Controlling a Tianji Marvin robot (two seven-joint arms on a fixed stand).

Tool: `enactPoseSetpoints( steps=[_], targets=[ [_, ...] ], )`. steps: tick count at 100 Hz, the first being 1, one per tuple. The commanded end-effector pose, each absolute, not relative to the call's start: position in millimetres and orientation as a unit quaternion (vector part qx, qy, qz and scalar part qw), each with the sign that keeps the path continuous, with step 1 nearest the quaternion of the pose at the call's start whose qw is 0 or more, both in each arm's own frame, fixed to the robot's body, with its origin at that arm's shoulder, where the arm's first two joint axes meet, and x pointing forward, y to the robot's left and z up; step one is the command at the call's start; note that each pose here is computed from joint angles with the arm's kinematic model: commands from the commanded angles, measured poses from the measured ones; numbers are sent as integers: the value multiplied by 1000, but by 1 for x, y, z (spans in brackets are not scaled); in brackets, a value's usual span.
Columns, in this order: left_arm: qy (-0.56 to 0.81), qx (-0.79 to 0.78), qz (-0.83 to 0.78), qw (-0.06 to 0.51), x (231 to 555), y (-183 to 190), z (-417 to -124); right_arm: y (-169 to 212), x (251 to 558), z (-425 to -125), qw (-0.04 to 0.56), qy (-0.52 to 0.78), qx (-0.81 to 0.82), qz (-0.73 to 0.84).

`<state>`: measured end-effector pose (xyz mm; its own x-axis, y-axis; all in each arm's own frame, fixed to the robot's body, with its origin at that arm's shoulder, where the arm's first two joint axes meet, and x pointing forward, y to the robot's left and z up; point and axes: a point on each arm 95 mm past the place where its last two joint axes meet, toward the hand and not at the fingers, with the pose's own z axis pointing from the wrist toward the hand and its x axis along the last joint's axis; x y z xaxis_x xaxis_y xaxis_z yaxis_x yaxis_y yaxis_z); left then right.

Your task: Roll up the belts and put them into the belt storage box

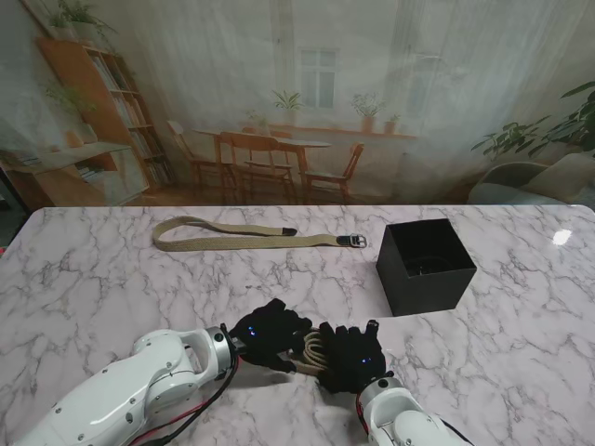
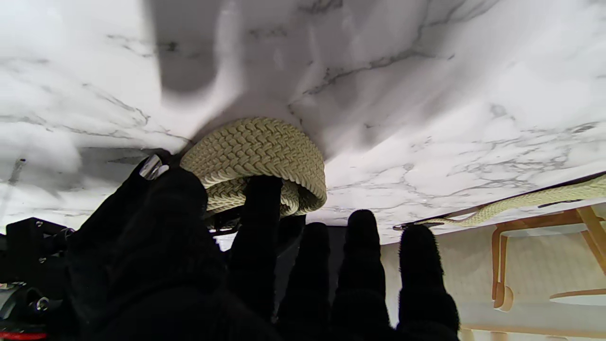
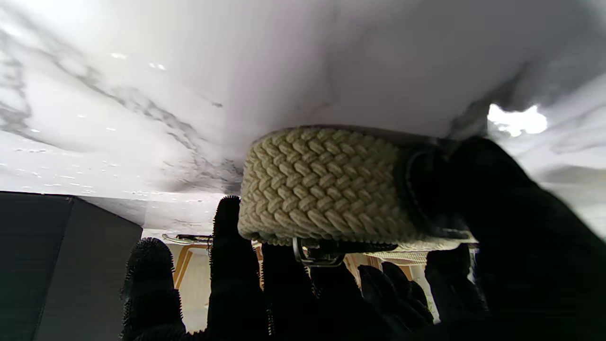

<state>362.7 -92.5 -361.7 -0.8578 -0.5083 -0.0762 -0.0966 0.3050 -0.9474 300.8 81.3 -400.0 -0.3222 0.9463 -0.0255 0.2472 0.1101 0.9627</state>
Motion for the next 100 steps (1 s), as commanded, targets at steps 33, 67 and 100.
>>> enactPoseSetpoints(
  steps=[33,67,100],
  targets=[
    [748,-179,-604,210,348,-82,-334,80,298,-408,368,650,462,478],
    [702,-192,-607,318,360,-32,-309,77,303,-409,384,635,451,497],
    [675,-230,-574,402,373,16,-311,69,306,-398,401,616,426,528]
  ],
)
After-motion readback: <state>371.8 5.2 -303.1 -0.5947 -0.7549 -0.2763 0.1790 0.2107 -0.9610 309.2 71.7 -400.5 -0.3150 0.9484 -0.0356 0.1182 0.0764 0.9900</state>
